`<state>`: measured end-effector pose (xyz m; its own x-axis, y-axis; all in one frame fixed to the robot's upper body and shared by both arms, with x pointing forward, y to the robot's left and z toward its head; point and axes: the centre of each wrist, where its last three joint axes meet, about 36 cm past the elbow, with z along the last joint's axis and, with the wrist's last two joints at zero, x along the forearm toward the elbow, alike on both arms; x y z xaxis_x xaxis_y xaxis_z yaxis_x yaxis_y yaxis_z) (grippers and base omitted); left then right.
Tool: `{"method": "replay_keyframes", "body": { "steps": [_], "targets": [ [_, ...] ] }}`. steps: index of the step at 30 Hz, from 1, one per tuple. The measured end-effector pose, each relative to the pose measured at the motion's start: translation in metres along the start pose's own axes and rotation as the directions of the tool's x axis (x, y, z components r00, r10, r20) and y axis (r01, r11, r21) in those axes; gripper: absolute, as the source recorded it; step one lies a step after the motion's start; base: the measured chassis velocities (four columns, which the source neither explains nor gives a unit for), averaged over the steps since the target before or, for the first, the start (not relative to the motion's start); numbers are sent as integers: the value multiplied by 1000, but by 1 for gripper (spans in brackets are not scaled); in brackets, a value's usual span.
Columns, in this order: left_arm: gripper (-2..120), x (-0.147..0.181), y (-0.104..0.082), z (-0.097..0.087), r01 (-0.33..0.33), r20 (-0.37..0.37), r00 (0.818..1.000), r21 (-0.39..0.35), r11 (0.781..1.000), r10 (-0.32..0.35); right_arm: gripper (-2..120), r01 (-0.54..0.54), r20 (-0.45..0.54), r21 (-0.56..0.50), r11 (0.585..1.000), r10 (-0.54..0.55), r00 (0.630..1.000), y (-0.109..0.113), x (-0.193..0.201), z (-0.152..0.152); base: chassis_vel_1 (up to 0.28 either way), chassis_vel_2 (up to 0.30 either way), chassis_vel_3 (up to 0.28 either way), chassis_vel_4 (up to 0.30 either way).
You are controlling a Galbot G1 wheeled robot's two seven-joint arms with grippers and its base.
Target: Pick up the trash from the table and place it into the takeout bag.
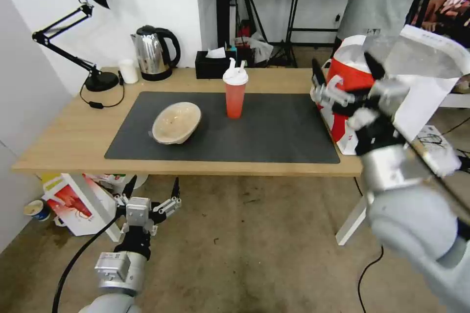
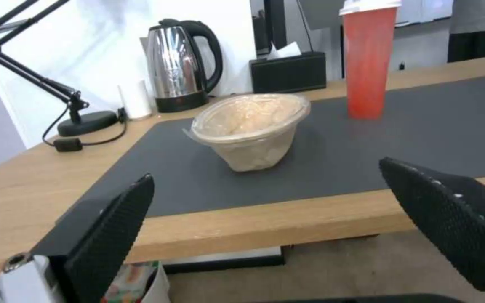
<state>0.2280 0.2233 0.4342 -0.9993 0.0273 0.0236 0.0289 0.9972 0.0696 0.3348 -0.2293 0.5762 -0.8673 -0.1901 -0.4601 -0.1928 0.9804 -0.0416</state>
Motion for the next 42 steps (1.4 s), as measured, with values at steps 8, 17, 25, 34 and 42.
{"method": "replay_keyframes", "body": {
  "steps": [8,17,25,34,42],
  "targets": [
    [100,0,0,0,0,0,1000,0,1000,0,100,-53,18,-10,999,53,998,25,47,29,0,0,0,0],
    [100,0,0,0,0,0,1000,0,1000,0,100,-142,38,16,990,141,989,63,111,37,0,0,0,0],
    [100,0,0,0,0,0,1000,0,1000,0,100,-206,80,32,978,203,976,86,145,35,0,0,0,0],
    [100,0,0,0,0,0,1000,0,1000,0,100,-201,70,28,979,199,978,96,163,51,0,0,0,0],
    [100,0,0,0,0,0,1000,0,1000,0,100,-184,49,27,983,183,982,101,172,63,0,0,0,0]
  ]
}}
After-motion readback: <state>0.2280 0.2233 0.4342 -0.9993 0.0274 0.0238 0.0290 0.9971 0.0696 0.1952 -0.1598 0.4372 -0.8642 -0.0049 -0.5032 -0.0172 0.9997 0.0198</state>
